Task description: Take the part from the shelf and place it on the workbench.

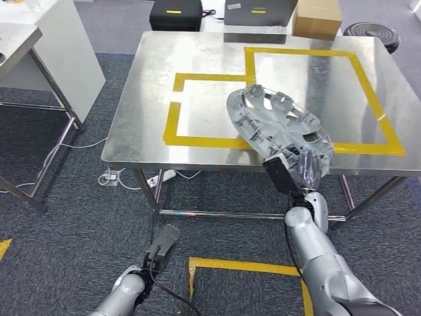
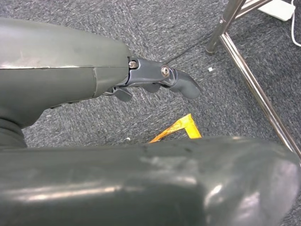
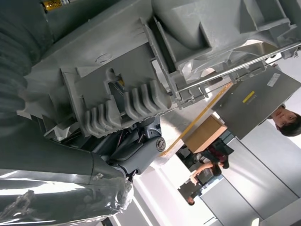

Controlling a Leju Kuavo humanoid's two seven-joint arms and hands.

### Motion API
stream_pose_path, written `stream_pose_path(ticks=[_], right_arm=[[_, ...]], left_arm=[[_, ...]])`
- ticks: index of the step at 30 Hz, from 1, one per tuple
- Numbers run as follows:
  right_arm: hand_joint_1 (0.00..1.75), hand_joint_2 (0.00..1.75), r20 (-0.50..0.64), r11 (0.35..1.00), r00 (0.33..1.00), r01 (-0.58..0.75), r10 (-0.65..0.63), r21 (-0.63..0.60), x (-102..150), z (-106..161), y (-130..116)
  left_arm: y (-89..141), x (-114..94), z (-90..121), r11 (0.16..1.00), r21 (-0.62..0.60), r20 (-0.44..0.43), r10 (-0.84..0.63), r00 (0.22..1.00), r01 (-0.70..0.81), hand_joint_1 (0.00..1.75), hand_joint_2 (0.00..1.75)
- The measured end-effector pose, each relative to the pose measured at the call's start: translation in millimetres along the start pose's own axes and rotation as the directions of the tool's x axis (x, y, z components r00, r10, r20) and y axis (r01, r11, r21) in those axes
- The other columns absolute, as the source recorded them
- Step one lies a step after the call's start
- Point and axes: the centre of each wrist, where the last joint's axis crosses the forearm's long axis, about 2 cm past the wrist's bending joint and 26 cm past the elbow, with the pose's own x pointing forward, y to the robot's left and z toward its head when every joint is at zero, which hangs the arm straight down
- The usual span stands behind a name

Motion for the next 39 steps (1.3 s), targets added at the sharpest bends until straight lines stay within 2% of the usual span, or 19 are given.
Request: stream_pose_path(ticks=[6, 10, 39], right_arm=[[1.75, 1.75, 0.004, 1.0, 1.0, 0.002, -0.002, -0.006, -1, 0, -1], [0.0, 1.75, 0.005, 1.0, 1.0, 0.006, -0.005, -0.011, -2, 1, -1], [0.0, 1.75, -0.011, 1.0, 1.0, -0.007, 0.007, -0.005, -9, 11, 0]], left_arm=[[0, 0, 0, 1.0, -0.001, -0.007, 0.006, 1.0, -0.006, 0.0, 0.0], [0, 0, 0, 1.0, -0.011, -0.008, 0.024, 1.0, -0.024, 0.0, 0.0], [0, 0, 0, 0.998, -0.02, 0.008, 0.055, 0.998, -0.054, 0.0, 0.0]])
